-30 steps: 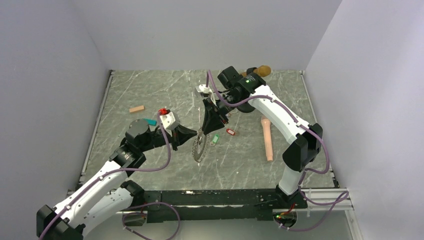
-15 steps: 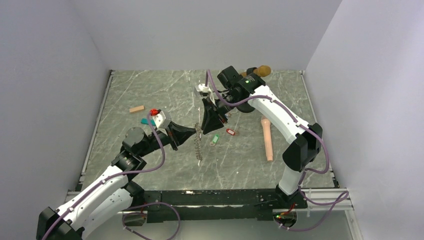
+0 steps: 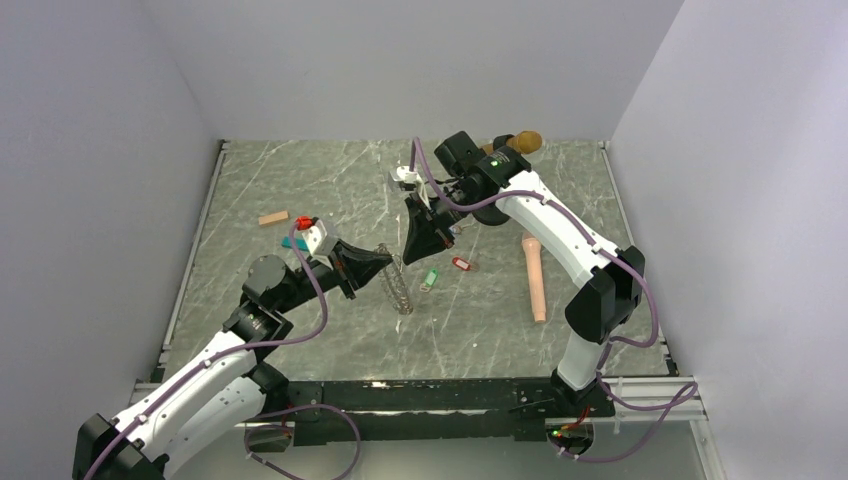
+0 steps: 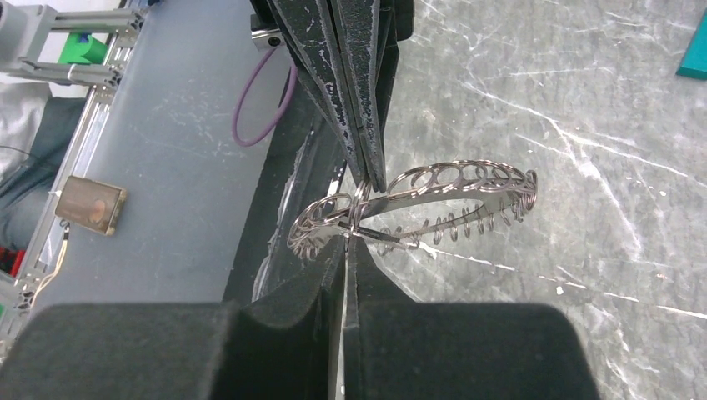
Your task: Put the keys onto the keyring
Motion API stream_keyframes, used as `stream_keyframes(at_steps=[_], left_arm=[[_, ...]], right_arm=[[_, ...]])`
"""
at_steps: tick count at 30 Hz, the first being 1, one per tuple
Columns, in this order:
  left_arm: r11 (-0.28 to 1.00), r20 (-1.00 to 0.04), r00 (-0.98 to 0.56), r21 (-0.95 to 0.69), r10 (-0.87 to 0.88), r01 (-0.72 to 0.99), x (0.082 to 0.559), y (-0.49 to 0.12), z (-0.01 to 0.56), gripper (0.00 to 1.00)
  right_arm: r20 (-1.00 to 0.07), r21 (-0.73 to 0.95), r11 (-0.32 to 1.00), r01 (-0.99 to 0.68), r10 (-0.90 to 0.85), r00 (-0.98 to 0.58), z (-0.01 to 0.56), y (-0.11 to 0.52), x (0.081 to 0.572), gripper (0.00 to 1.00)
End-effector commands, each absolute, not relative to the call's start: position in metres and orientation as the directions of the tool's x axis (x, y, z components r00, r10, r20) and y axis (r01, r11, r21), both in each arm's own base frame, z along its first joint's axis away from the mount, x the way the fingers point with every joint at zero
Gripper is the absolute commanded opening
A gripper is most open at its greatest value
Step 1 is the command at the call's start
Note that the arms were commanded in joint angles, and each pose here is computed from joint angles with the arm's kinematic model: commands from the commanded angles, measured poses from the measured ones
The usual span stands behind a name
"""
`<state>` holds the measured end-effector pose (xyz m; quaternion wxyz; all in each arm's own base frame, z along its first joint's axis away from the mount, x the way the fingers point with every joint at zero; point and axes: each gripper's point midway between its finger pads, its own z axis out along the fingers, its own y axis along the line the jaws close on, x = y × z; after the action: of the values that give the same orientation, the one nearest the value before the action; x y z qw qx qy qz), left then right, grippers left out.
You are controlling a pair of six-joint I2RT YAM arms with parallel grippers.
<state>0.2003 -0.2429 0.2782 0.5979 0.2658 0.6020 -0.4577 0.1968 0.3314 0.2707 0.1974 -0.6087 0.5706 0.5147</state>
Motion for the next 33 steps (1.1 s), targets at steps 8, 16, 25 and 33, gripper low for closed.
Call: stream_keyframes(at_steps=[8, 16, 25, 33], left_arm=[[0.436, -0.942, -0.081, -0.226, -0.326, 0.871, 0.202, -0.239, 0.306, 0.00], [0.444, -0.919, -0.094, -0.273, -0.384, 0.853, 0.206, -0.236, 0.306, 0.00], [0.478, -0.875, -0.097, -0.348, -0.474, 0.806, 0.214, -0.224, 0.307, 0.00], [0.446, -0.841, -0.114, -0.389, -0.529, 0.806, 0.214, -0.223, 0.306, 0.00]], right_arm=[[-0.873, 0.307, -0.278, -0.910, -0.462, -0.154, 0.280, 0.331, 0.196, 0.00], [-0.869, 0.311, -0.279, -0.908, -0.470, -0.153, 0.276, 0.334, 0.193, 0.00], [-0.863, 0.292, -0.267, -0.919, -0.488, -0.132, 0.272, 0.335, 0.193, 0.00], [-0.855, 0.290, -0.265, -0.919, -0.503, -0.125, 0.266, 0.340, 0.191, 0.00]])
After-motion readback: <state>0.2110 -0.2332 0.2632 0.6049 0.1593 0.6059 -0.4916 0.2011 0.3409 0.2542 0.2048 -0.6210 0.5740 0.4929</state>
